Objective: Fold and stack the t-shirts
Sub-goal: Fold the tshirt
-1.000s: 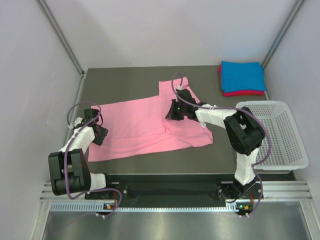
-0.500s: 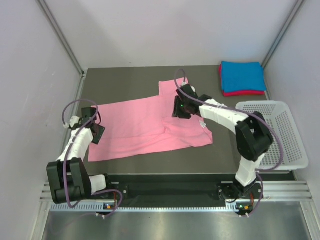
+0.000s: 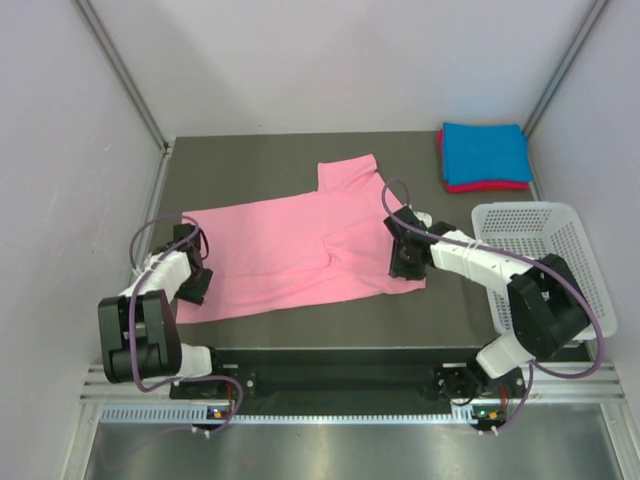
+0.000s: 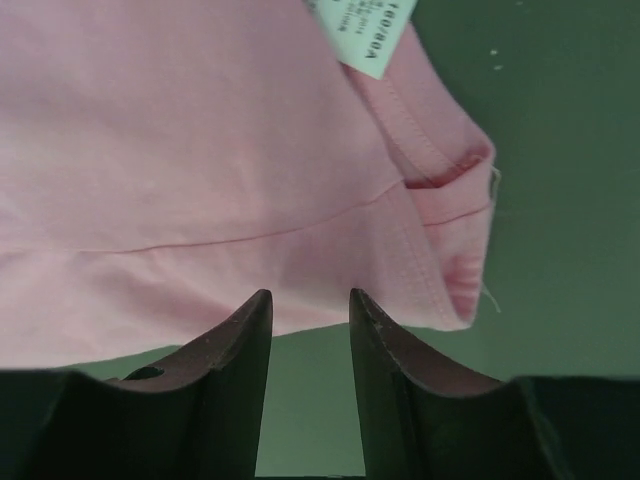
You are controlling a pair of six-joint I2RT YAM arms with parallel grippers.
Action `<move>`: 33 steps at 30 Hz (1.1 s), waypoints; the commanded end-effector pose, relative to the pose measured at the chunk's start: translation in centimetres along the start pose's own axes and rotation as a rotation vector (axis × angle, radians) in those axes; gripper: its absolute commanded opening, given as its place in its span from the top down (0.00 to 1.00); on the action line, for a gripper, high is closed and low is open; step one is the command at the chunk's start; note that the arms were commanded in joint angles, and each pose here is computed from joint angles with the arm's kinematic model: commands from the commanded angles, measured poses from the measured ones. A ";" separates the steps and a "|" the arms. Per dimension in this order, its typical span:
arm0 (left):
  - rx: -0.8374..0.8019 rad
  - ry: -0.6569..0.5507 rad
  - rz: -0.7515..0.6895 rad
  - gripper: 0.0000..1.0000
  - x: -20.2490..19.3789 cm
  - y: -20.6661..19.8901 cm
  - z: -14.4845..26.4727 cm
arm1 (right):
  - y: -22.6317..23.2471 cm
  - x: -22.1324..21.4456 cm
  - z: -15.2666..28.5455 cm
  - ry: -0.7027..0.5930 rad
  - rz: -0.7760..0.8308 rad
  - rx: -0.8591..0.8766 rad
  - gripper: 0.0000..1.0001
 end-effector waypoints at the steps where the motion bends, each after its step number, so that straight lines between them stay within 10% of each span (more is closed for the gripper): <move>1: 0.082 -0.074 0.030 0.52 0.5 0.6 -1.3 | -1.9 0.3 -0.6 -0.053 0.006 -0.101 0.63; 21: 0.166 -0.177 0.006 0.52 2.0 -1.5 -2.9 | -5.7 -4.5 -1.3 -0.032 -0.030 -0.244 0.68; 33: -0.113 -0.224 0.003 0.48 6.7 -6.2 7.0 | -4.2 -1.3 3.2 -0.148 -0.026 -0.186 0.63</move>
Point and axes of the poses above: each gripper's point midway between its finger pads, its own z axis back along the fingers, its own y axis along the line the jaws close on, x = y × z, the point moved 6 cm from there along z, back along the fingers, and after that the axes turned 9 degrees about z, right-handed, at the moved point
